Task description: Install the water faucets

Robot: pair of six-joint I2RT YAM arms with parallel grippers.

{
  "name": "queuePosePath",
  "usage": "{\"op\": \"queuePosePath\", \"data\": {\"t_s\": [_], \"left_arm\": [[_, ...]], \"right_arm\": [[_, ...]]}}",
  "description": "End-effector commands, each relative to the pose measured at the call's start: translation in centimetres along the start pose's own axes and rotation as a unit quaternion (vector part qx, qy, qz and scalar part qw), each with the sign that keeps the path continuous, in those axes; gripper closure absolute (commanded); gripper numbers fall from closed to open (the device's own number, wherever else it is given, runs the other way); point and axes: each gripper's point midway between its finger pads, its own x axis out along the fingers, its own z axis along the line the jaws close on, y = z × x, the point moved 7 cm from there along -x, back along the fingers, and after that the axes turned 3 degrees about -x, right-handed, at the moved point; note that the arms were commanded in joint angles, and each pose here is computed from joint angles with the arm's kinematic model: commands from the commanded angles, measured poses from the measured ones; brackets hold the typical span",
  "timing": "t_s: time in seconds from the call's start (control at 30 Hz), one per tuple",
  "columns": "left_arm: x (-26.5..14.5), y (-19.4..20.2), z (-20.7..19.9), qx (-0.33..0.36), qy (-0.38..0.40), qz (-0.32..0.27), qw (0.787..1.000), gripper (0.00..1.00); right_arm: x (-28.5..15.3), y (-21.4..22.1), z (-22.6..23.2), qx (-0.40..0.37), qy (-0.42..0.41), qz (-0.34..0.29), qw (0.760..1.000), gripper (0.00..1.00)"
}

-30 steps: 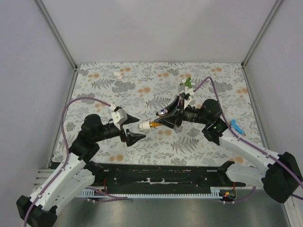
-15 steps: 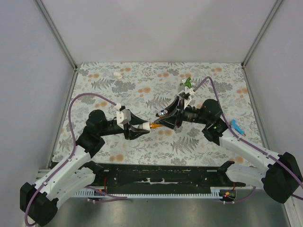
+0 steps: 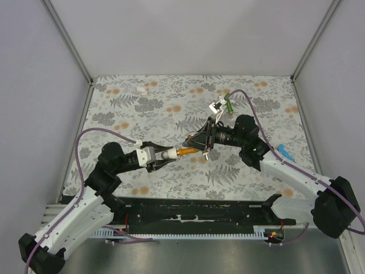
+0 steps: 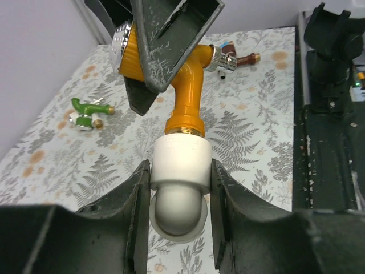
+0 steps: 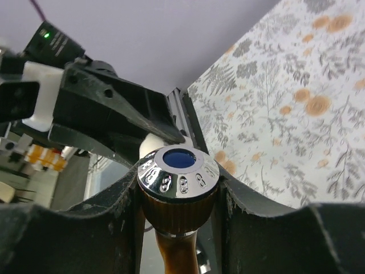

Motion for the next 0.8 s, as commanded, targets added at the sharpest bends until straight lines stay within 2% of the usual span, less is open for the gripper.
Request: {"op": "queuePosePath", "data": {"t_s": [0.0, 0.03, 0.07, 0.17, 0.23, 0.33, 0.43, 0.53, 0.67, 0.77], "left_arm": [[-1.2, 0.0, 0.7, 0.123, -0.06, 0.014, 0.99, 0.98], [-1.4, 0.0, 0.7, 0.136, -0.065, 0.014, 0.988, 0.98], [-1.6, 0.0, 0.6, 0.147, -0.068, 0.012, 0.987, 0.98], [-1.9, 0.1, 0.5, 0.15, -0.076, 0.011, 0.986, 0.98], [-1.9, 0.3, 0.4, 0.139, -0.077, 0.017, 0.987, 0.98], [-2.0, -0.1, 0.7, 0.099, -0.104, 0.015, 0.99, 0.98], [-2.1, -0.6, 0.6, 0.055, -0.114, 0.007, 0.992, 0.98], [-1.7, -0.8, 0.4, 0.006, -0.111, 0.001, 0.994, 0.98], [-1.3, -1.6, 0.4, -0.05, -0.108, -0.002, 0.993, 0.98], [-1.1, -2.3, 0.2, -0.08, -0.103, -0.007, 0.991, 0.98]], "right_arm": [[0.9, 0.0, -0.9, 0.12, 0.042, 0.003, 0.992, 1.0], [1.0, 0.3, -1.2, 0.132, 0.043, 0.009, 0.99, 1.0], [1.1, 0.6, -1.5, 0.14, 0.045, 0.015, 0.989, 0.95], [1.3, 1.0, -2.2, 0.142, 0.054, 0.017, 0.988, 0.71], [1.3, 0.8, -2.4, 0.135, 0.054, 0.008, 0.989, 0.58], [1.0, -0.3, -2.3, 0.098, 0.048, -0.014, 0.994, 0.46], [-0.1, -1.6, -2.0, 0.006, 0.064, -0.049, 0.997, 0.36], [-1.8, -2.4, -1.9, -0.094, 0.114, -0.057, 0.987, 0.24], [-4.2, -3.0, -1.1, -0.249, 0.134, -0.048, 0.958, 0.17], [-5.3, -2.7, -0.4, -0.345, 0.113, -0.036, 0.931, 0.17]]}}
